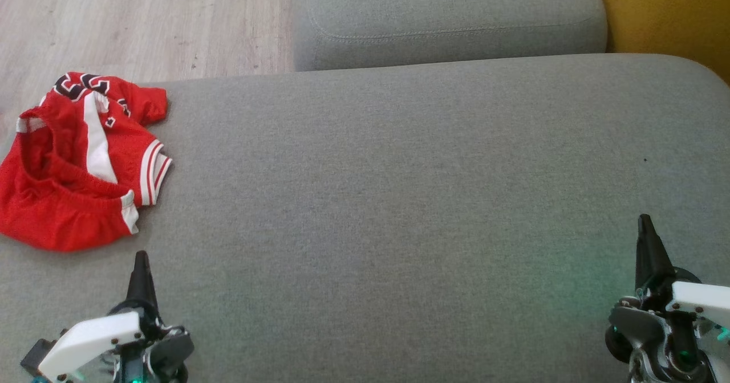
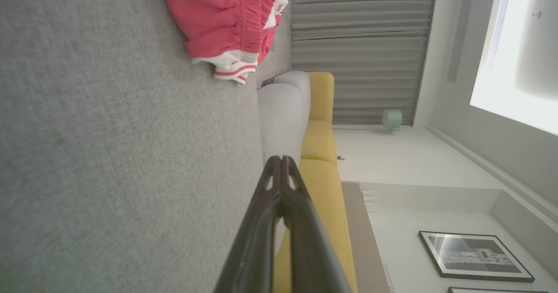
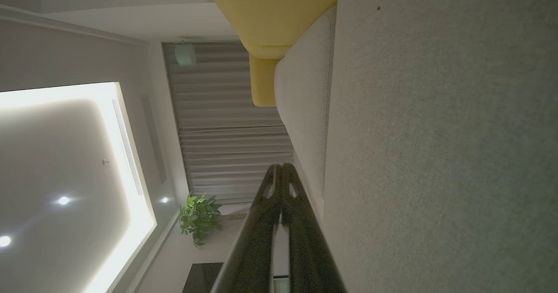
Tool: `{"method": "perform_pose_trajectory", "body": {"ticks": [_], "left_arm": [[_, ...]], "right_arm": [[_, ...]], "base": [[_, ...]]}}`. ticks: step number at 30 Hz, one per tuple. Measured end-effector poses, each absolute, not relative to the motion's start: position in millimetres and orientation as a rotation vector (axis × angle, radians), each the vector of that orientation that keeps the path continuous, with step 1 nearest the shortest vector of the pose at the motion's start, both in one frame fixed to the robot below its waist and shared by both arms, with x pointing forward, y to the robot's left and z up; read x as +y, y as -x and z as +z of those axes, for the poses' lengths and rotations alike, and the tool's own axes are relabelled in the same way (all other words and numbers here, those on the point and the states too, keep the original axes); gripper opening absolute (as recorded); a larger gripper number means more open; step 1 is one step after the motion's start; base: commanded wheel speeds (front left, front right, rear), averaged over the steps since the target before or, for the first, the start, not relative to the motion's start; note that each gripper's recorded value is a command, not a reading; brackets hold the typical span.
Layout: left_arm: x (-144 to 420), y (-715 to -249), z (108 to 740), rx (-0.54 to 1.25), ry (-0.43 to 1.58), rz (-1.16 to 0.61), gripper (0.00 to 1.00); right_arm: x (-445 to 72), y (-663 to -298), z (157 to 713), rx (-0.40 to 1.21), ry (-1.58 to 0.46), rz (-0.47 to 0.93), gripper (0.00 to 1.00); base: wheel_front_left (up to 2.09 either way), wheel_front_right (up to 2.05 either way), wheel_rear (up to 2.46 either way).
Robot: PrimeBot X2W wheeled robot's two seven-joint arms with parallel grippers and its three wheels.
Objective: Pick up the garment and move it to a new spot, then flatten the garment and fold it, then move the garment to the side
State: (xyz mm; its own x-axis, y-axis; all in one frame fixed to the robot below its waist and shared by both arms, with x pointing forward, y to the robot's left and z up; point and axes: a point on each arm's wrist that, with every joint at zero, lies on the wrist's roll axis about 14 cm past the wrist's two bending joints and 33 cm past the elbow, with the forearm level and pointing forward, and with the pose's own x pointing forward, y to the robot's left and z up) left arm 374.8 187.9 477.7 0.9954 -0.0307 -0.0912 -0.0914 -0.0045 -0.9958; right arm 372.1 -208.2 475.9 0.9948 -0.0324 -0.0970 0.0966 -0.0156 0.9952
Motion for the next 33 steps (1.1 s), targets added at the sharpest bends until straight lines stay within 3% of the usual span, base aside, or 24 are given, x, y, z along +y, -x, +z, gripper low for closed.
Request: {"method": "perform_pose_trajectory", "body": {"ticks": [25, 26, 33], "left_arm": [[187.9, -374.8, 477.7, 0.096, 1.575, 0.048, 0.00], [187.5, -374.2, 475.6, 0.102, 1.575, 0.053, 1.00], [186.1, -346.5, 431.1, 0.206, 1.579, 0.167, 1.00]], "right_arm": [[-208.2, -372.1, 475.9, 0.050, -1.583, -0.102, 0.00], [-208.1, -371.4, 473.8, 0.055, -1.584, -0.108, 1.00], [-206.1, -345.0, 430.2, 0.157, -1.590, -0.220, 1.00]], "base": [[0.00, 0.00, 0.00], [0.00, 0.00, 0.00], [0.00, 0.00, 0.00]]}}
